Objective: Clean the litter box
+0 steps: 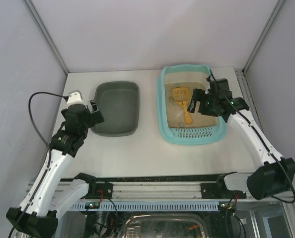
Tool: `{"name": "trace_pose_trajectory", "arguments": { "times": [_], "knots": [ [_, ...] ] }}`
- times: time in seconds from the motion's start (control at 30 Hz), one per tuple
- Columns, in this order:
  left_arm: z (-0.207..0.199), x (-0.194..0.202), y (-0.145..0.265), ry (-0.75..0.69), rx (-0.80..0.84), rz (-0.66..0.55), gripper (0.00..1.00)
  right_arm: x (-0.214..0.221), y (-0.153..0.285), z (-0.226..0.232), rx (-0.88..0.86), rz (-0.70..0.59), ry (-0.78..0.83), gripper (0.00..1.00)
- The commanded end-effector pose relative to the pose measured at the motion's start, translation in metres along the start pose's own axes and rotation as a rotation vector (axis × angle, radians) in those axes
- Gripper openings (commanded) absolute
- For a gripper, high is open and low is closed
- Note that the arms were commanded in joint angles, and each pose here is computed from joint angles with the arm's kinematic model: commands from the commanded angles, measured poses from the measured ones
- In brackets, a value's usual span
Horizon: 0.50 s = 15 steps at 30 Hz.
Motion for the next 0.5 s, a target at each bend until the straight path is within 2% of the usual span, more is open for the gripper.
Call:
{"name": "trace_pose_trajectory", "arguments": {
  "times": [0.0, 0.07, 0.17, 0.47],
  "knots": [
    [-0.012, -0.011, -0.005, 0.019, 0.042, -0.007, 1.00, -0.040, -0.024, 0.017, -0.023, -0.052, 0.076, 0.71],
    [-0.011, -0.001, -0.007, 0.015, 0.062, 0.008, 1.00, -0.036, -0.055, 0.007, -0.050, 0.036, 0.031, 0.76],
    [-0.009, 0.008, -0.005, 0.000, 0.065, -0.008, 1.00, -0.027, -0.088, -0.003, 0.018, 0.076, 0.041, 0.84],
    [-0.009, 0.011, -0.009, -0.028, 0.050, -0.003, 1.00, -0.014, -0.156, -0.020, 0.039, 0.147, 0.061, 0.85]
  ]
}}
Point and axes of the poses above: each gripper's point midway between its finger pads, its own y axis back along the fingers, its own z axis along the line the jaws close on, x = y × z, the point moved 8 cm from there along y, back along the fingers, and after that the axes turned 4 degrees about y, right-handed, at the moved point
